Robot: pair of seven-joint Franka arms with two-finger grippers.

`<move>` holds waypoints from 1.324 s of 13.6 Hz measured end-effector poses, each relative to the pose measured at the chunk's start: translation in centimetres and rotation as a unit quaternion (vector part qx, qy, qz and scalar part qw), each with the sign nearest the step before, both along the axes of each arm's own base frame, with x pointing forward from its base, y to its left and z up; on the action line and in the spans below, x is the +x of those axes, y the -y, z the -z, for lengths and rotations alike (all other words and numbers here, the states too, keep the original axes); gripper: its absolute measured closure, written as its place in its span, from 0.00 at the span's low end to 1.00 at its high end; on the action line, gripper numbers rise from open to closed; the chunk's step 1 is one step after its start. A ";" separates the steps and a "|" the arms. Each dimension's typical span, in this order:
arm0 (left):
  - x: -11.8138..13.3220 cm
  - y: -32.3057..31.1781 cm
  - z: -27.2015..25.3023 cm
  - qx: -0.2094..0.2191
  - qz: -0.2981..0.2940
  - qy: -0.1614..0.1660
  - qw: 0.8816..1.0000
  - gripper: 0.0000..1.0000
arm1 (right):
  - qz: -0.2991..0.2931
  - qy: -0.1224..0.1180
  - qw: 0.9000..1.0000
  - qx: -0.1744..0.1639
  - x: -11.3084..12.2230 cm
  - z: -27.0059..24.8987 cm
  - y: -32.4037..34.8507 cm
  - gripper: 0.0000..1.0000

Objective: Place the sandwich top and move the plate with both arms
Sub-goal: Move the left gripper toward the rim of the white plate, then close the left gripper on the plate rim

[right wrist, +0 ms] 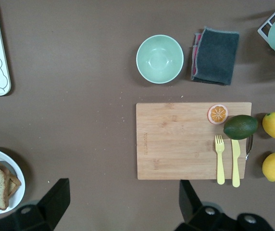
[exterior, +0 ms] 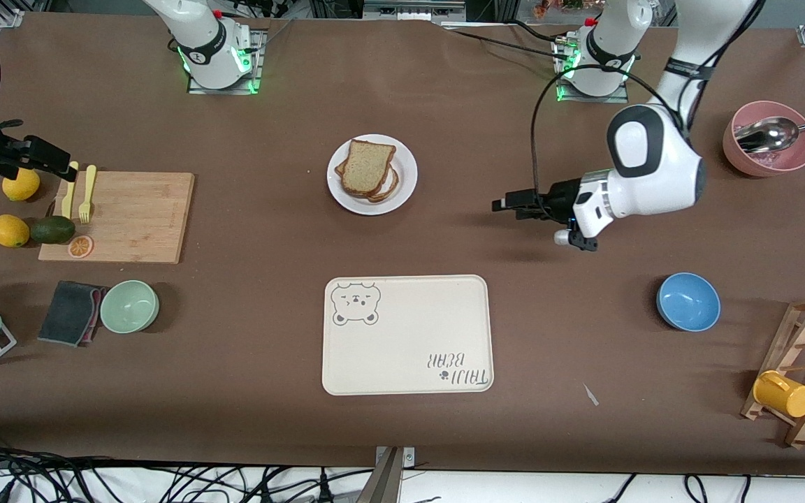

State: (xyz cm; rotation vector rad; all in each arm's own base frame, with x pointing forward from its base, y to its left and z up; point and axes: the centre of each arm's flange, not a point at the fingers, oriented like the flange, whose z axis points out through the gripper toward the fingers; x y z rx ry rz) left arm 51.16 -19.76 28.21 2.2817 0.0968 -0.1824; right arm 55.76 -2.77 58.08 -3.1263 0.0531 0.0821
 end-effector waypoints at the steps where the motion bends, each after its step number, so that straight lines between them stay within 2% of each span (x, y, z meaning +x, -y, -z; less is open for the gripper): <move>1: -1.0 1.3 1.0 -0.009 -0.010 0.007 1.000 0.00 | 0.000 -0.003 1.000 0.000 0.0 0.1 0.0 0.00; 8: -8.3 9.2 7.1 -0.032 -0.062 0.027 0.997 0.00 | 0.002 -0.018 1.000 0.003 -0.2 0.5 0.1 0.00; 13: -14.3 13.5 10.6 -0.019 -0.071 0.045 0.996 0.00 | 0.002 -0.020 1.000 0.003 -0.3 0.6 0.2 0.00; 15: -15.5 14.3 11.6 -0.019 -0.070 0.047 0.996 0.00 | 0.003 -0.020 1.000 0.003 -0.3 0.6 0.2 0.00; 18: -15.7 15.3 12.2 -0.008 -0.070 0.048 0.996 0.02 | 0.004 -0.020 1.000 0.003 -0.3 0.6 0.4 0.00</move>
